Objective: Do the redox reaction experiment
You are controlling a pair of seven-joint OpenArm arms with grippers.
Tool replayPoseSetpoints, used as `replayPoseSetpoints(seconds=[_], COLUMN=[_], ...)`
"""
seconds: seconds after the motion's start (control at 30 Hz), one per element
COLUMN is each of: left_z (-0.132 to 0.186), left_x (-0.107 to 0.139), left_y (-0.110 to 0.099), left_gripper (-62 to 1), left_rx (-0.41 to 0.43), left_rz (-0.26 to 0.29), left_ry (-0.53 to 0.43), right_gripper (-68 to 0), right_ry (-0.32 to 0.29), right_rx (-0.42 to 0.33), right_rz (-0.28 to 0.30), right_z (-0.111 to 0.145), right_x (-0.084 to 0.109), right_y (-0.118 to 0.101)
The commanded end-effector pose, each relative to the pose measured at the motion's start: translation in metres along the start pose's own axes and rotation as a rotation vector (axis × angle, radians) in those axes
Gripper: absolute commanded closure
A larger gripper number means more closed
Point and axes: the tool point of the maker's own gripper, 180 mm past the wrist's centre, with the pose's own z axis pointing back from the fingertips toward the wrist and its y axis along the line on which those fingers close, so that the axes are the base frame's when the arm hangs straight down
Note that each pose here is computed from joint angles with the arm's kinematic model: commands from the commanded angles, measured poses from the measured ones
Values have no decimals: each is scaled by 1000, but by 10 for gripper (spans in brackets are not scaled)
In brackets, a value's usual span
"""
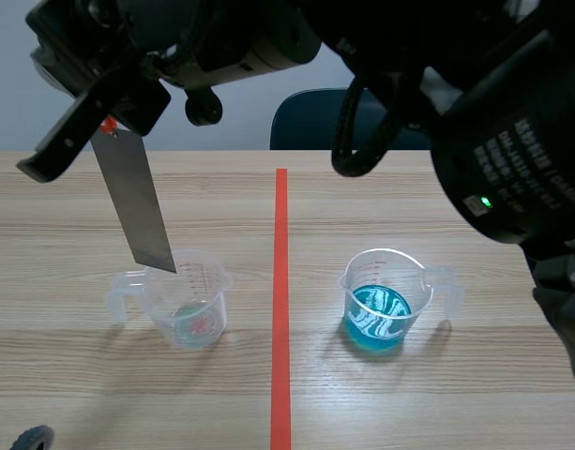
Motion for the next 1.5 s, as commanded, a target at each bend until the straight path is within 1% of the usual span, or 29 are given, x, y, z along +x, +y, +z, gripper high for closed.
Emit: replayPoseSetpoints(seconds=[0.0,0.43,0.6,0.73,0.87,1.0,1.1,1.2,1.37,1.47], left_z=[0,0,0,0,0,0,0,0,0,0], left_x=[8,8,8,8,8,8,8,8,8,8], left_y=[-1,-1,-1,-1,-1,-1,-1,-1,-1,-1], left_gripper=[-623,-623,-623,-623,-623,-623,-623,-623,-623,-623], left_rx=[1,2,2,2,2,2,2,2,2,2], left_rz=[5,5,5,5,5,5,5,5,5,5], left_ry=[-33,-32,-32,-32,-32,-32,-32,-32,-32,-32], right_gripper=[-6,-6,-6,-6,-6,-6,-6,-6,-6,-6], right_ry=[-29,-28,-16,-14,-11,-6,0,18,34,48], right_rx=[-19,-19,-20,-44,-80,-101,-118,-135,-191,-192], right_rz=[11,11,13,22,47,54,50,61,58,62], right_z=[3,3,3,9,20,35,47,61,87,101], right_x=[10,10,7,7,7,2,-4,-12,-22,-28], right_y=[-7,-7,-7,-14,-24,-31,-35,-38,-49,-51])
